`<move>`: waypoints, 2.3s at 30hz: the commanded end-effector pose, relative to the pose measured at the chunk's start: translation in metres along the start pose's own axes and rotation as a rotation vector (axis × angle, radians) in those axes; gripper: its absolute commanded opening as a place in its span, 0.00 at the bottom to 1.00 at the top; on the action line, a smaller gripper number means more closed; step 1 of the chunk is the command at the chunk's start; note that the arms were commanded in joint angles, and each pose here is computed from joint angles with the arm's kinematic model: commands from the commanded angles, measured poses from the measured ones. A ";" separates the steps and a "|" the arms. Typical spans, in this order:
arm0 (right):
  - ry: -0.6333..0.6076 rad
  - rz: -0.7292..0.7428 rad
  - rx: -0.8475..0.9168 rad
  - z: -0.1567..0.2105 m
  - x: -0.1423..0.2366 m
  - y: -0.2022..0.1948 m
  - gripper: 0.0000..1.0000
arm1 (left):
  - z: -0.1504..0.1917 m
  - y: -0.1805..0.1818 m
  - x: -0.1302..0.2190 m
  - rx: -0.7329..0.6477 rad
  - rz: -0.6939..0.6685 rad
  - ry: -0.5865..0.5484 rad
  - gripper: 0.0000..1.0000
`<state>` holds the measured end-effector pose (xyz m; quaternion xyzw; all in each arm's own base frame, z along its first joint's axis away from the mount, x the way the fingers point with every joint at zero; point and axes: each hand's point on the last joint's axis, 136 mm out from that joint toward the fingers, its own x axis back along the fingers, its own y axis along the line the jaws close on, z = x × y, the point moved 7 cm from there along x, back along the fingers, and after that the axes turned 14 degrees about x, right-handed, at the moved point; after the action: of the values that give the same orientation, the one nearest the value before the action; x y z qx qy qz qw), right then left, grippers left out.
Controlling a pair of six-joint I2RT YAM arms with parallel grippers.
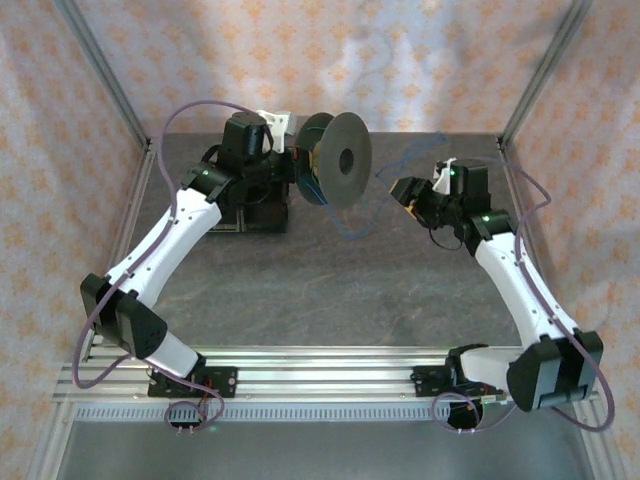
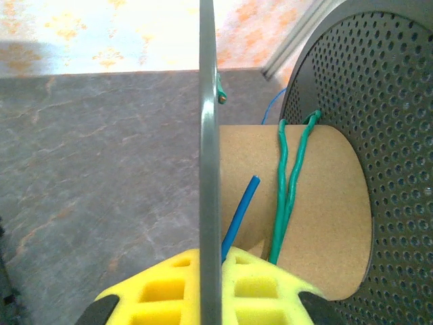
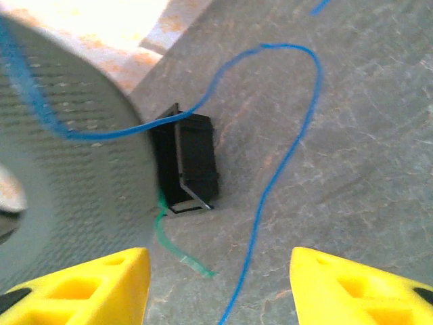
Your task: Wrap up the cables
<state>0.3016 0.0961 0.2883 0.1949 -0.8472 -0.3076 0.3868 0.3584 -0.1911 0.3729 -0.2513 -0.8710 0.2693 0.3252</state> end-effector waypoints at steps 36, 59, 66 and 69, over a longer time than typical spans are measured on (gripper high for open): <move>-0.316 -0.038 0.806 0.003 0.004 0.009 0.47 | -0.032 -0.054 0.015 0.222 0.357 0.177 0.00; -0.344 -0.317 0.353 0.022 -0.057 -0.017 0.48 | -0.041 -0.055 0.019 0.277 0.336 0.119 0.00; -0.436 -0.290 0.287 0.025 -0.070 -0.020 0.55 | -0.037 -0.063 0.013 0.290 0.326 0.112 0.00; -0.462 -0.296 0.280 0.022 -0.075 -0.020 0.55 | -0.035 -0.066 0.012 0.290 0.326 0.115 0.00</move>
<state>0.3268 0.1341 0.2105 0.3050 -0.9030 -0.2578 0.1588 0.3619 -0.2166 0.4010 -0.3063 -0.7423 0.4206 0.4222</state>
